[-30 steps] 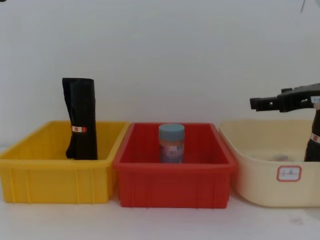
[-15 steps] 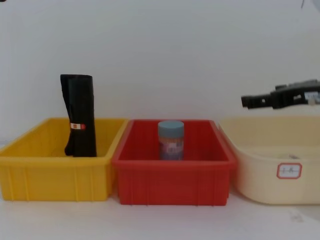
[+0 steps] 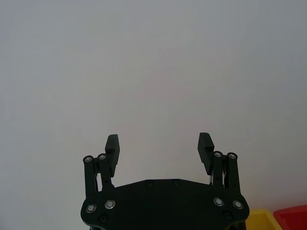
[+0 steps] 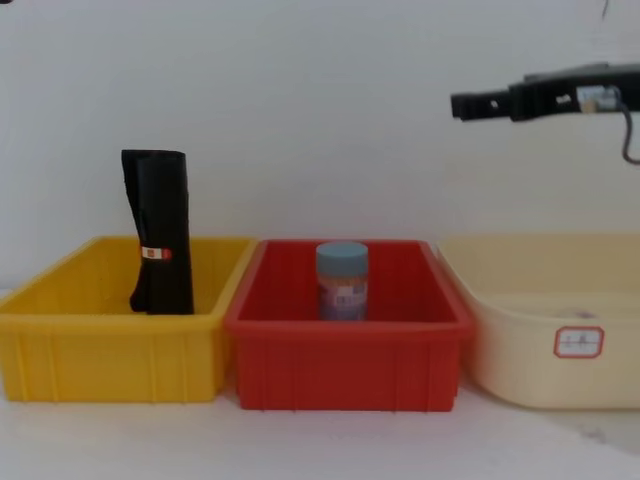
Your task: Pick up the garbage bag with the one hand and transfer it to the other hand.
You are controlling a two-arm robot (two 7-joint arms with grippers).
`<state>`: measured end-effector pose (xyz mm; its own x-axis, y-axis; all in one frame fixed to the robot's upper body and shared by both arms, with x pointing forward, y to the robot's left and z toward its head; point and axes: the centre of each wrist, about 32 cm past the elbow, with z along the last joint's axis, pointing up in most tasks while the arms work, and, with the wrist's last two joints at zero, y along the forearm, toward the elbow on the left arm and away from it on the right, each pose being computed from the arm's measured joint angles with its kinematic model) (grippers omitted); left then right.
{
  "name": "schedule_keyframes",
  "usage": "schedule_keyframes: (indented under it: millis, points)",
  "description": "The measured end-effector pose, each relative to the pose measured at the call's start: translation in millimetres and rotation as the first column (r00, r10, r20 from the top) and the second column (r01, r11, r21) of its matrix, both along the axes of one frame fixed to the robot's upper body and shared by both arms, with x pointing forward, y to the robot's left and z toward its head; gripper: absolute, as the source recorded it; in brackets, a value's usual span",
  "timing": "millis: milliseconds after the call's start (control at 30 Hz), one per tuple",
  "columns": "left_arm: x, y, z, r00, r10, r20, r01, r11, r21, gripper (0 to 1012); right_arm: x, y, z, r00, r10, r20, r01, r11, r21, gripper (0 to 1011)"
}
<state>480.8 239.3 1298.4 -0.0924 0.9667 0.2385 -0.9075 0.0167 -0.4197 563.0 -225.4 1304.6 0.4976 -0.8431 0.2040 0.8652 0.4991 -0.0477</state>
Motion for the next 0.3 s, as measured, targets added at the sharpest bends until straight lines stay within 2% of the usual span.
schedule_keyframes:
  millis: [100,300]
  points:
    - [0.0,0.0,0.0,1.0000,0.000,0.000,0.000,1.0000,0.000,1001,-3.6,7.2,5.9,1.000,0.006,0.020,-0.007,1.000,0.006,999]
    - [0.0,0.0,0.0,1.0000,0.000,0.000,0.000,1.0000,0.000,1001,-13.0,20.6,9.3,0.999,0.020,0.040,-0.021,1.000,0.018,999]
